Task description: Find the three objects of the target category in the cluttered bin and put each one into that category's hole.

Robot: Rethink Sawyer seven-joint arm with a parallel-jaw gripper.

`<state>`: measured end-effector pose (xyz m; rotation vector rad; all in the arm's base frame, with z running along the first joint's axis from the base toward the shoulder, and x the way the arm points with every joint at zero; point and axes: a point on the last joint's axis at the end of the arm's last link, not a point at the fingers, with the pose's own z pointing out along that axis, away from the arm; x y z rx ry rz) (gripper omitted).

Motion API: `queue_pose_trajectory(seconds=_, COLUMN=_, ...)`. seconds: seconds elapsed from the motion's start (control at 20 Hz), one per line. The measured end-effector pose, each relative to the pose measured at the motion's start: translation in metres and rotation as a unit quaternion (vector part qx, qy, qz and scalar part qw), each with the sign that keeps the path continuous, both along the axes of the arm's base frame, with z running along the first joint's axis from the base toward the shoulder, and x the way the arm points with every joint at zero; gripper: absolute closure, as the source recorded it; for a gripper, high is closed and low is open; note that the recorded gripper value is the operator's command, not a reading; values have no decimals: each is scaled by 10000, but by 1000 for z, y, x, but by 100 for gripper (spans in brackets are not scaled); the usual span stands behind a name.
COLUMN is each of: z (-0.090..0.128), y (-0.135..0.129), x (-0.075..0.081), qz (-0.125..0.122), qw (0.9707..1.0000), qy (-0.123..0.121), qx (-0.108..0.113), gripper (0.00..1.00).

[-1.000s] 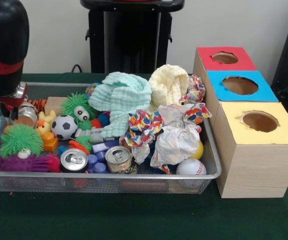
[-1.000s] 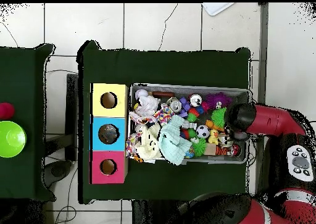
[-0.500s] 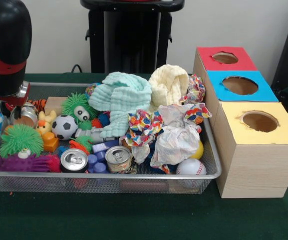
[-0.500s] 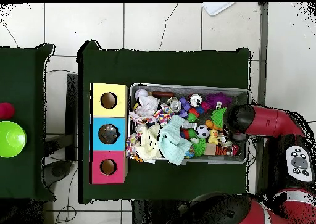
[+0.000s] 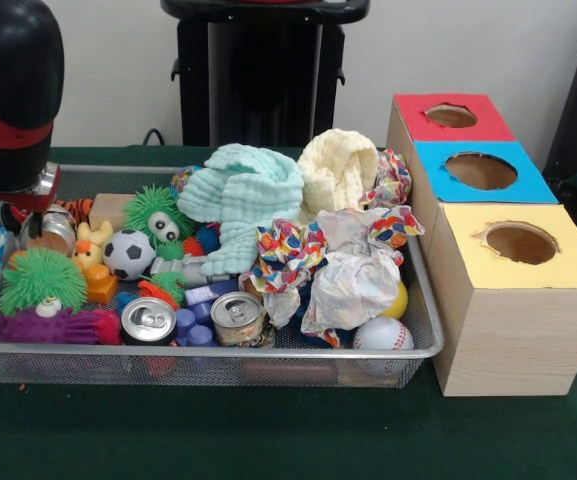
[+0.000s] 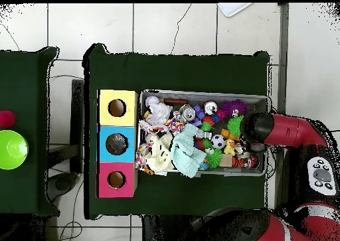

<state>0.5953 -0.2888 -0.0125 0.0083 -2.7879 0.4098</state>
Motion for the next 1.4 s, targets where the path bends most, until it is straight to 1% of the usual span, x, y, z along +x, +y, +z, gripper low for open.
queue_pose_trajectory(seconds=0.2, z=-1, y=0, x=0, qz=77, qw=10000, qy=-13, qx=-40, gripper=0)
queue_pose_trajectory(seconds=0.45, z=-2, y=-1, x=3, qz=196, qw=9997, qy=-111, qx=-104, gripper=0)
queue_pose_trajectory(seconds=0.9, z=-4, y=-1, x=5, qz=239, qw=9994, qy=-209, qx=-115, gripper=0)
queue_pose_trajectory(seconds=1.15, z=-6, y=-1, x=4, qz=257, qw=9994, qy=-211, qx=-117, gripper=0)
queue_pose_trajectory(seconds=1.4, z=-8, y=-3, x=1, qz=336, qw=9992, qy=-170, qx=-165, gripper=0)
